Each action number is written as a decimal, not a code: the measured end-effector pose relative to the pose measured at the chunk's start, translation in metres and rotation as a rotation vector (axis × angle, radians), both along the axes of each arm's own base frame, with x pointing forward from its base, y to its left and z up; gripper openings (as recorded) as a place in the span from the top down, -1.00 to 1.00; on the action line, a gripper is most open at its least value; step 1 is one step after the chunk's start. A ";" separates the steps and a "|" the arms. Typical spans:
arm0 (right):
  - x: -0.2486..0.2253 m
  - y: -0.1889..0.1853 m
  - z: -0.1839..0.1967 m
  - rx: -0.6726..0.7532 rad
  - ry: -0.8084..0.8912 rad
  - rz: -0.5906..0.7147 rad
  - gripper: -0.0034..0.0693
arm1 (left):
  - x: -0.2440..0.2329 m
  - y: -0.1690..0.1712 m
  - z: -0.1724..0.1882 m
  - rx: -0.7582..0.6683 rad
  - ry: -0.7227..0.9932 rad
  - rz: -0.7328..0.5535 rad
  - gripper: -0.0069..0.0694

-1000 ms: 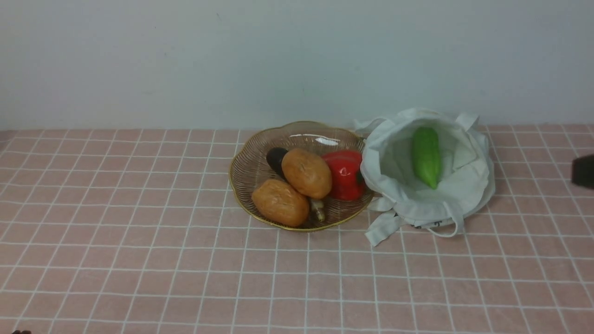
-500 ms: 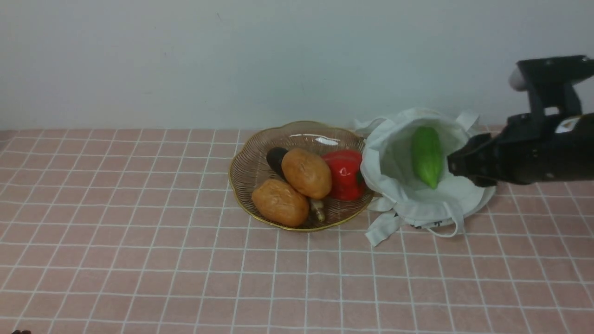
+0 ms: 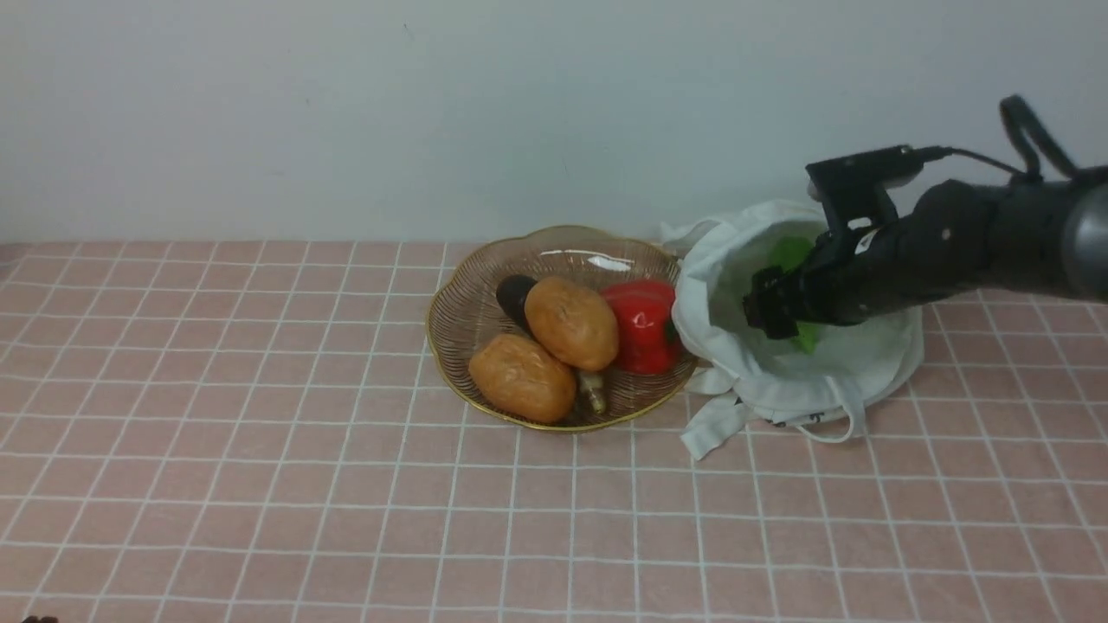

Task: Take vegetables from bag on pink coffee tablecloth place on plate.
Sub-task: 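Reach into the cloth bag and grasp the green vegetable inside with the right gripper, then take the green vegetable out of the bag and place it on the plate with the right gripper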

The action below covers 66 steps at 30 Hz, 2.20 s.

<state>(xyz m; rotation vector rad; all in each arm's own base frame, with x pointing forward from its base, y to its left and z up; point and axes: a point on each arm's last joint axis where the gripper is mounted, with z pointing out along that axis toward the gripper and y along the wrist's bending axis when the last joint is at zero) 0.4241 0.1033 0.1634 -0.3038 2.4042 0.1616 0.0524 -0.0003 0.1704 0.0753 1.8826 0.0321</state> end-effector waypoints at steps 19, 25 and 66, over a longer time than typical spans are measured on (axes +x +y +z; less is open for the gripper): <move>0.028 -0.018 -0.043 0.098 -0.011 -0.189 -0.59 | 0.000 0.000 0.000 0.000 0.000 0.000 0.83; 0.023 -0.020 -0.036 0.095 0.044 -0.186 -0.11 | 0.000 0.000 0.000 0.000 0.000 0.000 0.83; -0.108 0.109 0.072 0.097 0.463 0.397 -0.12 | 0.000 0.000 0.000 0.000 0.000 0.000 0.83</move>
